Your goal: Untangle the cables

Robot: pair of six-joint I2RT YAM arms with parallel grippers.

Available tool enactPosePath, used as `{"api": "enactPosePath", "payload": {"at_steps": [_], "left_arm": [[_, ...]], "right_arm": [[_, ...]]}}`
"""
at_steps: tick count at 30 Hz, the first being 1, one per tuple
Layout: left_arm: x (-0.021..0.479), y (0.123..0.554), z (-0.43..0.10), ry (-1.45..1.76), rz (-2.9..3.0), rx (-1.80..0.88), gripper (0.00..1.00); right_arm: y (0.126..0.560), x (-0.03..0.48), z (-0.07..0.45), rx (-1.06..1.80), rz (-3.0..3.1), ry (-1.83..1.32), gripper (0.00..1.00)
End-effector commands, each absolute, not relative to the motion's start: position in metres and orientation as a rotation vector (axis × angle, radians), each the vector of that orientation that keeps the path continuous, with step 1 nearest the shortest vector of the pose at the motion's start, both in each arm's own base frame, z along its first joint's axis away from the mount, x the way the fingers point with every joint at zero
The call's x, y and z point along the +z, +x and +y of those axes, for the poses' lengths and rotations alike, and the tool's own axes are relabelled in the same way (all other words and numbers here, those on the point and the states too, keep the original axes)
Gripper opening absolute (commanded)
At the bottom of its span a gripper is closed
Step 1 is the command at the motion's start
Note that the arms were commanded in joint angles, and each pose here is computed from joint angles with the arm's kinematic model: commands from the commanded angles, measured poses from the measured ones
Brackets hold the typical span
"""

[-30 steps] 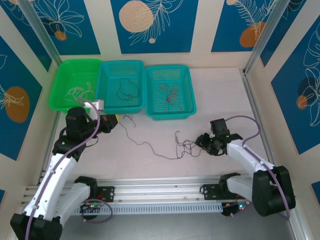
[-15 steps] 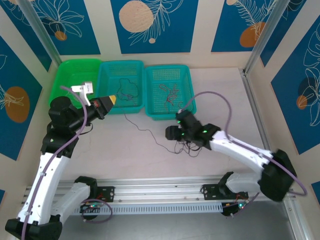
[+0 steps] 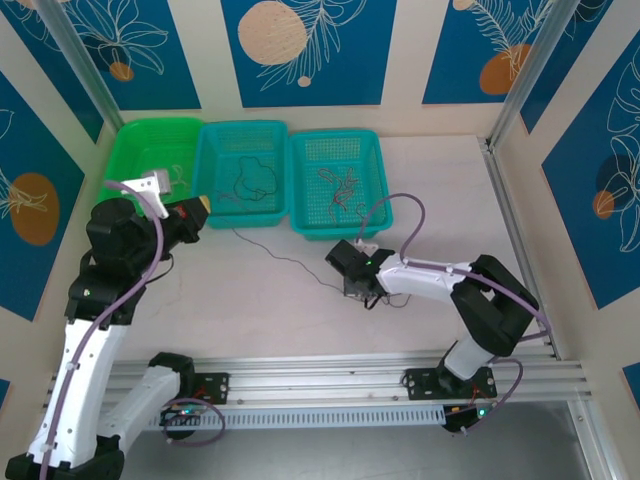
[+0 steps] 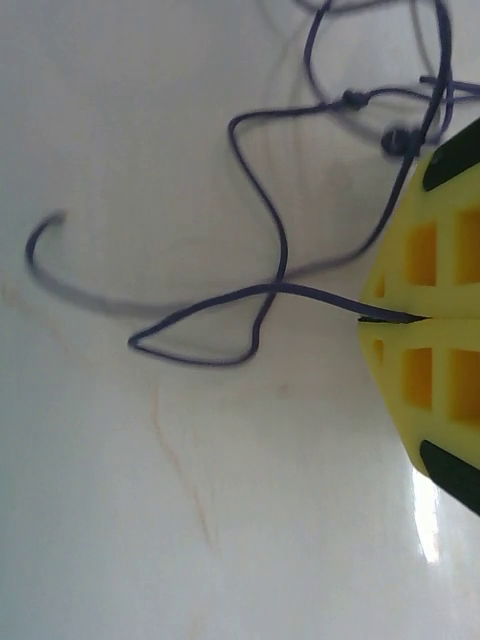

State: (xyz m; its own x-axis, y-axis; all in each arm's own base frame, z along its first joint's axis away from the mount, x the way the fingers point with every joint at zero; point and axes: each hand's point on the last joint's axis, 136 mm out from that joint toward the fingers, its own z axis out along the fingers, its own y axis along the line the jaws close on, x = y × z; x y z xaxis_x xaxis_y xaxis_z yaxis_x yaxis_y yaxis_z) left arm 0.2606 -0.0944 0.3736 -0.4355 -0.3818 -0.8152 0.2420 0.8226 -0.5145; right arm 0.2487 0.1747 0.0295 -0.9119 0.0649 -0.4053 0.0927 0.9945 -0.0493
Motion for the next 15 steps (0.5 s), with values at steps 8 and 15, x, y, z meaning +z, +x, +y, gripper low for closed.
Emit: {"api": "enactPosePath", "payload": {"at_steps": [8,15], "left_arm": [[0.356,0.244,0.031,-0.349,1.972,0.123,0.00],[0.355,0.241,0.048,-0.417,1.960,0.147,0.00]], "right_arm": [[0.247,0.052,0.033,0.010,2.510,0.778,0.00],[0.245,0.061,-0.019,0.188,2.350,1.044,0.00]]}}
